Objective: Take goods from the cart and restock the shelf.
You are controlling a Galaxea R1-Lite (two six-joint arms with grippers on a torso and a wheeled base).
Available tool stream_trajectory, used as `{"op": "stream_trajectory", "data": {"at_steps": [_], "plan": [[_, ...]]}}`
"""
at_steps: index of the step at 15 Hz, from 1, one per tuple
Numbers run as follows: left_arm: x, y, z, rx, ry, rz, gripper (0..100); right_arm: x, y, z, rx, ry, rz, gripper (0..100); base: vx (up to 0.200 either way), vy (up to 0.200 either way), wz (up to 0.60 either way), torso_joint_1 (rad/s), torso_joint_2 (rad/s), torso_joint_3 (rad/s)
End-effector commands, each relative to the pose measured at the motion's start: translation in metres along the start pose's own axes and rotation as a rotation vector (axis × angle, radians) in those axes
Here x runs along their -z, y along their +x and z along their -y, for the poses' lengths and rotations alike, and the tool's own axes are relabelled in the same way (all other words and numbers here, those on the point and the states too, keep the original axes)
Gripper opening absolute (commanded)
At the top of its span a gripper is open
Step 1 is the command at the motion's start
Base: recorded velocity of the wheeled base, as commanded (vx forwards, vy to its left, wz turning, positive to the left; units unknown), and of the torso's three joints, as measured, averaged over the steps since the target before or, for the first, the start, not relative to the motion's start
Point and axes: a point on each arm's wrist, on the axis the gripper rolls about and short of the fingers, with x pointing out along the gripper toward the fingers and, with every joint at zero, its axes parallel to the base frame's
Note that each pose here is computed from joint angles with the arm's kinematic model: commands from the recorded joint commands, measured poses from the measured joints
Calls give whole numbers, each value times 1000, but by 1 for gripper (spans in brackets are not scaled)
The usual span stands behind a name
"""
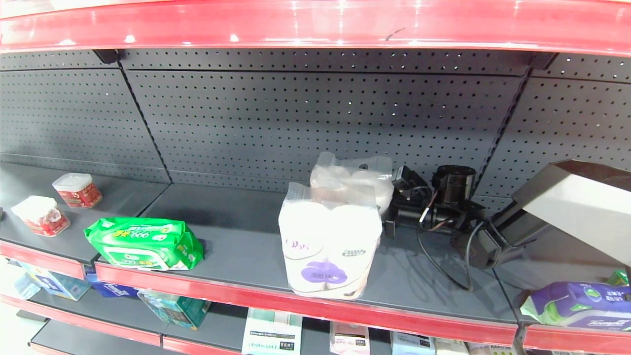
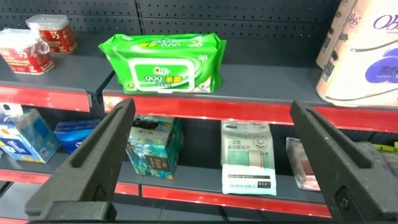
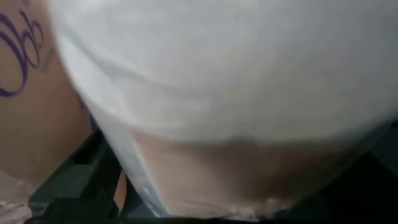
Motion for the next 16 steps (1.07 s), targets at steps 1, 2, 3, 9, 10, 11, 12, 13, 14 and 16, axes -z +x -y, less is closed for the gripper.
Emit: {"op": "stream_trajectory", "data": {"at_steps": [1,2,3,9,10,11,12,13,14,16], "plan": [[0,0,0,0,1,0,100,-10,-4,0,7,-19,16,100,0,0,0,0,0,0],[0,0,0,0,1,0,100,-13,-8,-2,9,-15,13,100,0,0,0,0,0,0],[0,0,0,0,1,0,100,-16,-14,-5,11,-13,10,100,0,0,0,0,0,0],[0,0,0,0,1,0,100,-27,-57,-21,53,20,-23,100,0,0,0,0,0,0],[0,0,0,0,1,0,100,-28,-67,-25,64,30,-33,100,0,0,0,0,0,0],[0,0,0,0,-1,0,100,-29,-80,-31,80,45,-47,100,0,0,0,0,0,0],[0,0,0,0,1,0,100,-29,-93,-36,98,60,-59,100,0,0,0,0,0,0],[0,0,0,0,-1,0,100,-30,-101,-38,112,68,-64,100,0,0,0,0,0,0],[0,0,0,0,-1,0,100,-32,-118,-46,139,84,-77,100,0,0,0,0,0,0],[0,0,0,0,1,0,100,-36,-135,-58,164,102,-85,100,0,0,0,0,0,0]]}}
